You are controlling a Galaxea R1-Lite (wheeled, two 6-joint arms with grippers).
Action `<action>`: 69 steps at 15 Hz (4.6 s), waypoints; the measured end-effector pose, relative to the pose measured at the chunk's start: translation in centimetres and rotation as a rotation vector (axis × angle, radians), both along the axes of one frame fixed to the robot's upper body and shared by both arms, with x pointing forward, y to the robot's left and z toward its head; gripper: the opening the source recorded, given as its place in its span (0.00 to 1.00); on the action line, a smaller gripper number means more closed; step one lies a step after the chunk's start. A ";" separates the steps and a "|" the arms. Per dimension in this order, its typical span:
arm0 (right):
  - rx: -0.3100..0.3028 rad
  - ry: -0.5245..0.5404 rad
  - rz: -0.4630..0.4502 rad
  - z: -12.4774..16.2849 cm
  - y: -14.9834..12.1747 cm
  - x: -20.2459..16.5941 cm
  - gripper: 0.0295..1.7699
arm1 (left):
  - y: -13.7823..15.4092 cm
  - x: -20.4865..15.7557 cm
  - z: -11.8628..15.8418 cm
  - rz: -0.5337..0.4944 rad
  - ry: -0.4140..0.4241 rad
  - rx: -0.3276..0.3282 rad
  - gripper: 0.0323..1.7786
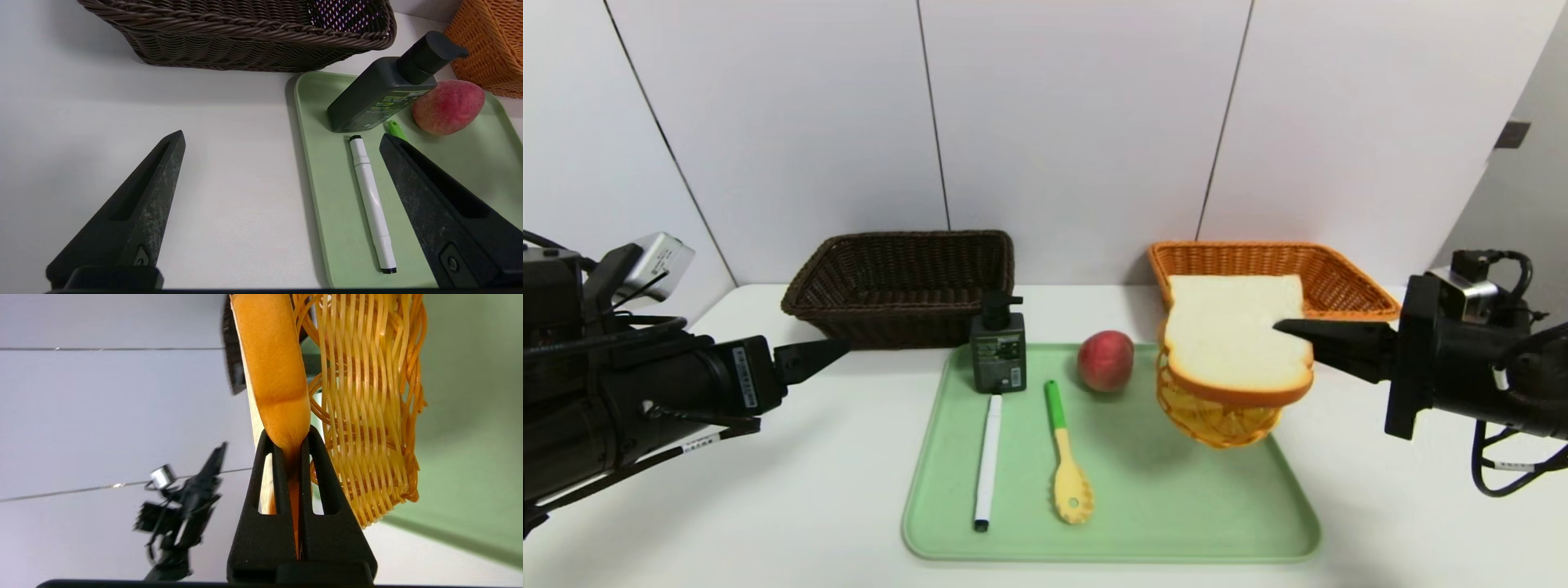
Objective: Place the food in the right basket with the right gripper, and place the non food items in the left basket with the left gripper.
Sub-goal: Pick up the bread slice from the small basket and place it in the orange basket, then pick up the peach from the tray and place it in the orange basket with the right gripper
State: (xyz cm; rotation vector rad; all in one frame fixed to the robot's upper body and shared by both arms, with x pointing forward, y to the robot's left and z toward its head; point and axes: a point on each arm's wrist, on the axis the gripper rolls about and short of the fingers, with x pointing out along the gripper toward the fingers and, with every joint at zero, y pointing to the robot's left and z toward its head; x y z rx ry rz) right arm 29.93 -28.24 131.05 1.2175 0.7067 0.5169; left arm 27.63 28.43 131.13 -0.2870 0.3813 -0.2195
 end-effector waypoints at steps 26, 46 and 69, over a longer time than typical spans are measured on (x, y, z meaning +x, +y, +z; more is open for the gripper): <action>0.155 -0.096 -0.098 6.3 -1.2 3.5 0.04 | 0.1 -0.5 -0.4 -0.001 0.013 -0.002 0.95; 0.267 0.086 -0.444 0.7 -5.9 18.8 0.04 | 0.3 -1.1 -1.2 -0.004 0.033 0.003 0.95; 0.250 0.054 -0.428 4.5 -5.8 13.5 0.85 | 0.2 -0.7 0.5 -0.002 -0.015 -0.002 0.95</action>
